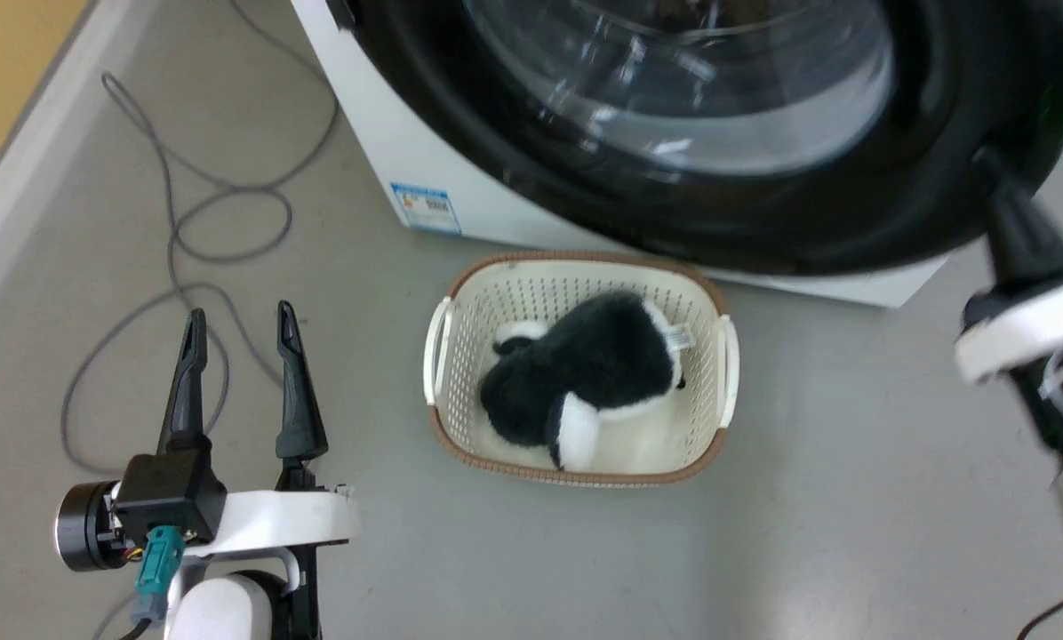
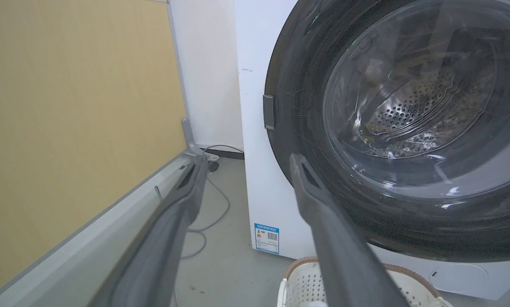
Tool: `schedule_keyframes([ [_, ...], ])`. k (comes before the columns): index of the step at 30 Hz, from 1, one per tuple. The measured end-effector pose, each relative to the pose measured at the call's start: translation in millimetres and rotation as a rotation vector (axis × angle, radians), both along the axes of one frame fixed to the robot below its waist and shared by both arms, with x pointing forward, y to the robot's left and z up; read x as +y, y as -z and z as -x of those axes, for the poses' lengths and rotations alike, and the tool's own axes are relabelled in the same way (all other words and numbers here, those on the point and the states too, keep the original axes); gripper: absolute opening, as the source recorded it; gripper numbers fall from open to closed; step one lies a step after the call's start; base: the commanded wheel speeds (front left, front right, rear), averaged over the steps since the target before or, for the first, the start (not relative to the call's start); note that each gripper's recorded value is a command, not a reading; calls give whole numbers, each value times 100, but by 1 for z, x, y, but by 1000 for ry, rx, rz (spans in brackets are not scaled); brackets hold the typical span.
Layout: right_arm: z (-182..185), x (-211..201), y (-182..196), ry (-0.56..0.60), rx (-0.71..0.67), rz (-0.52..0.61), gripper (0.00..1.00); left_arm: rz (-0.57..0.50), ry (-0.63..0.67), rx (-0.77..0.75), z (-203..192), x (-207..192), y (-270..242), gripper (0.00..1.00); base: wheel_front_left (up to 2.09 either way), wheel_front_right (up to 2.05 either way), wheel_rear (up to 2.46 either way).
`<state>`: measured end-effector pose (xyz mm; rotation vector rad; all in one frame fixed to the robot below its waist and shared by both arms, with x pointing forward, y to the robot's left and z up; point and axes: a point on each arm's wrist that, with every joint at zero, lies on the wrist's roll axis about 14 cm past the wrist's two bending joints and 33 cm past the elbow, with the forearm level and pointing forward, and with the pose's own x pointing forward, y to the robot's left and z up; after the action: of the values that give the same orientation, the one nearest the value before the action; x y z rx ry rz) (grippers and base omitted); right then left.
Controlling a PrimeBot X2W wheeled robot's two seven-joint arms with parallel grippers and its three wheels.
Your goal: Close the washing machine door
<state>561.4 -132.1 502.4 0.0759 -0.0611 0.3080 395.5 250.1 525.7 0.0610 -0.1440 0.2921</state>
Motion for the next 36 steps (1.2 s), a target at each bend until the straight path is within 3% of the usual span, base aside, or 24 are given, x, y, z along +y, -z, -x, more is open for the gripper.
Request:
schedule_keyframes([
  [8, -47, -20, 15, 70, 46, 39, 0, 0, -20, 31, -9, 4, 12, 100, 0, 0, 0],
  [19, -66, -38, 8, 135, 49, 43, 0, 3, -31, 36, -9, 6, 14, 100, 0, 0, 0],
  [28, -52, -32, -10, 135, 19, 36, 0, 0, -29, 5, -6, 5, 3, 100, 0, 0, 0],
  [36, 1, -44, -51, 164, -103, 29, 0, -1, -12, -4, 12, -2, -3, 100, 0, 0, 0],
])
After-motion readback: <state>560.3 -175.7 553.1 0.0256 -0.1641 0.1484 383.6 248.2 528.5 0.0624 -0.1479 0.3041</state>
